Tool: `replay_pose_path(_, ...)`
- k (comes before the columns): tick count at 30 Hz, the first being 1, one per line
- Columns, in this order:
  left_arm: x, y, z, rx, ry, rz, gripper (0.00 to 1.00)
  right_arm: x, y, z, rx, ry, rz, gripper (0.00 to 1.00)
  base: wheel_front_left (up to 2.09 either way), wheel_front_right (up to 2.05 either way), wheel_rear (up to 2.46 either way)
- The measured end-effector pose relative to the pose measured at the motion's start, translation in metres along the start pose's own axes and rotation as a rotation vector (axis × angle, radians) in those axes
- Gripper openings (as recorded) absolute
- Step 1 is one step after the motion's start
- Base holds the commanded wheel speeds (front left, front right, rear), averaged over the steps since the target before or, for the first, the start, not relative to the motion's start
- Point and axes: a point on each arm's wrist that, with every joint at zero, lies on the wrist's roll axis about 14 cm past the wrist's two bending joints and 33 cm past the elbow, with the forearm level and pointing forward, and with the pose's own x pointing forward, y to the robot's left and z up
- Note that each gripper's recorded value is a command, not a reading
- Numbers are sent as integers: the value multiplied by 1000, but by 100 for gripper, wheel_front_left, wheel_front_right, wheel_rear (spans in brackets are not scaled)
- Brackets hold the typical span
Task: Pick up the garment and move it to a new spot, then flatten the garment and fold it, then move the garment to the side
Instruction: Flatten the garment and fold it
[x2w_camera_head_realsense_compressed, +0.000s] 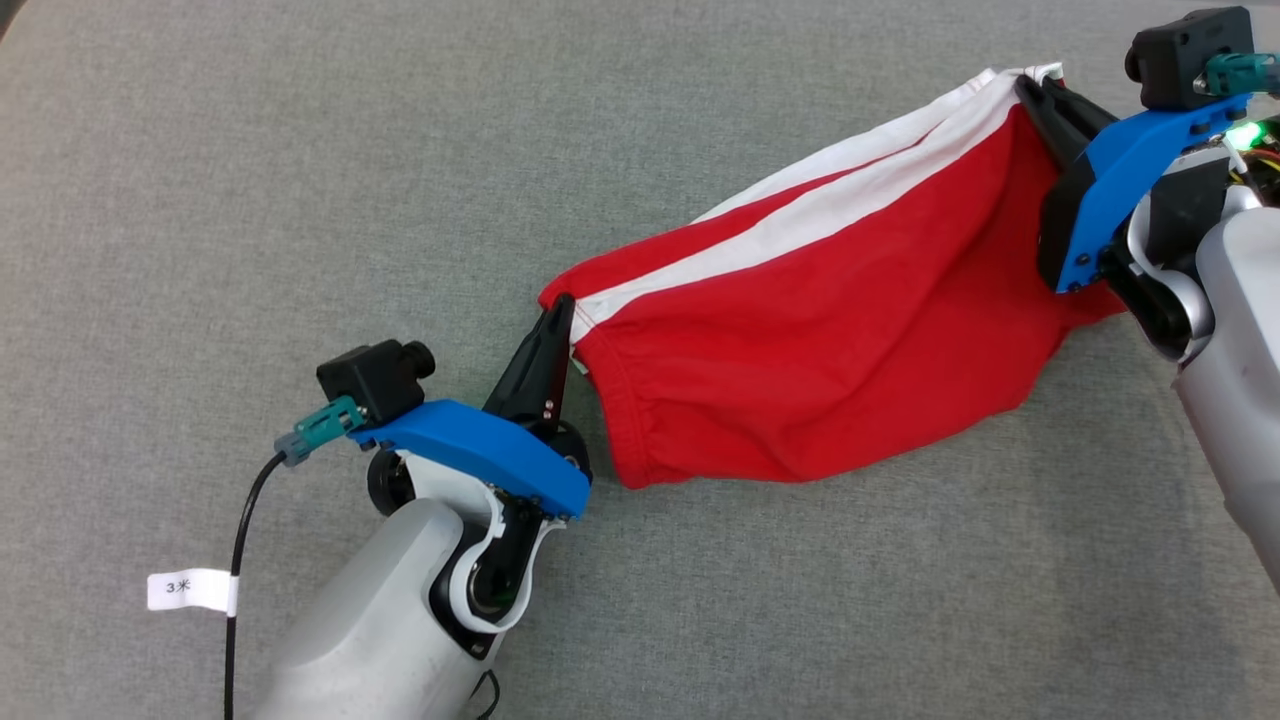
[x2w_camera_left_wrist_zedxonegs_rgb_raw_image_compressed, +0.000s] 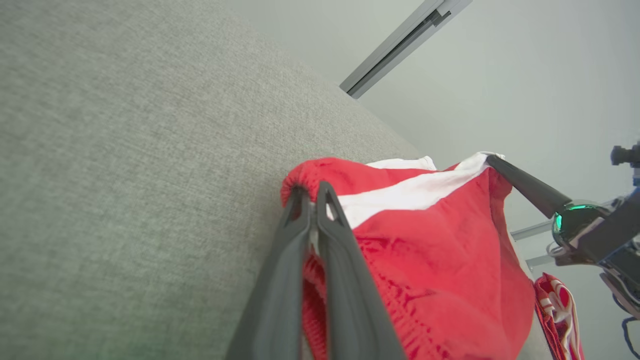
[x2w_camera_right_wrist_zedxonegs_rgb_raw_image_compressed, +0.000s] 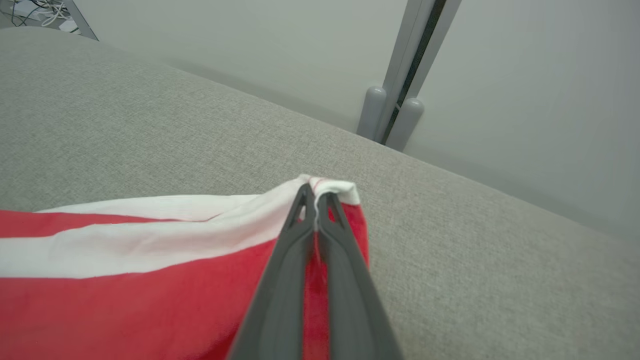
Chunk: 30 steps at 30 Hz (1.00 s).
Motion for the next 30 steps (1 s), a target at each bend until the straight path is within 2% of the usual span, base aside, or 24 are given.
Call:
replay_pose_path(6, 8, 4, 1, 1, -14, 4, 0, 14, 0, -8, 14, 12, 0, 0, 0, 0, 0)
replay_pose_path(7, 9, 4, 2, 0, -17, 6, 0, 15, 1, -10, 17, 14, 0, 12, 0, 0, 0)
replay_pose_path(8, 10, 5, 1, 1, -18, 6, 0, 16, 2, -11, 28, 18, 3, 56, 0, 0, 0)
replay_pose_path(9, 10, 5, 0, 2, -17, 5, 40, 17, 4, -14, 43, 29, 6, 100, 0, 0, 0)
replay_pose_path(10, 10, 4, 0, 4, -15, 4, 87, 17, 7, -16, 54, 36, 11, 100, 0, 0, 0)
replay_pose_path(11, 9, 2, -1, 3, -13, -2, 100, 17, 9, -17, 69, 40, 16, 100, 0, 0, 0)
replay_pose_path(17, -4, -4, -1, -7, -27, -15, 100, 3, 25, -21, 116, 102, 55, 100, 0, 0, 0)
replay_pose_path(23, -32, 4, 15, 21, -98, 0, 100, -27, 19, -23, 157, 155, 43, 100, 0, 0, 0)
replay_pose_path(26, -46, 7, 43, 117, -182, 5, 100, -41, 3, -22, 193, 154, 7, 100, 0, 0, 0)
replay_pose_path(30, -56, 11, 66, 248, -258, 25, 100, -41, -6, -34, 222, 179, -18, 100, 0, 0, 0)
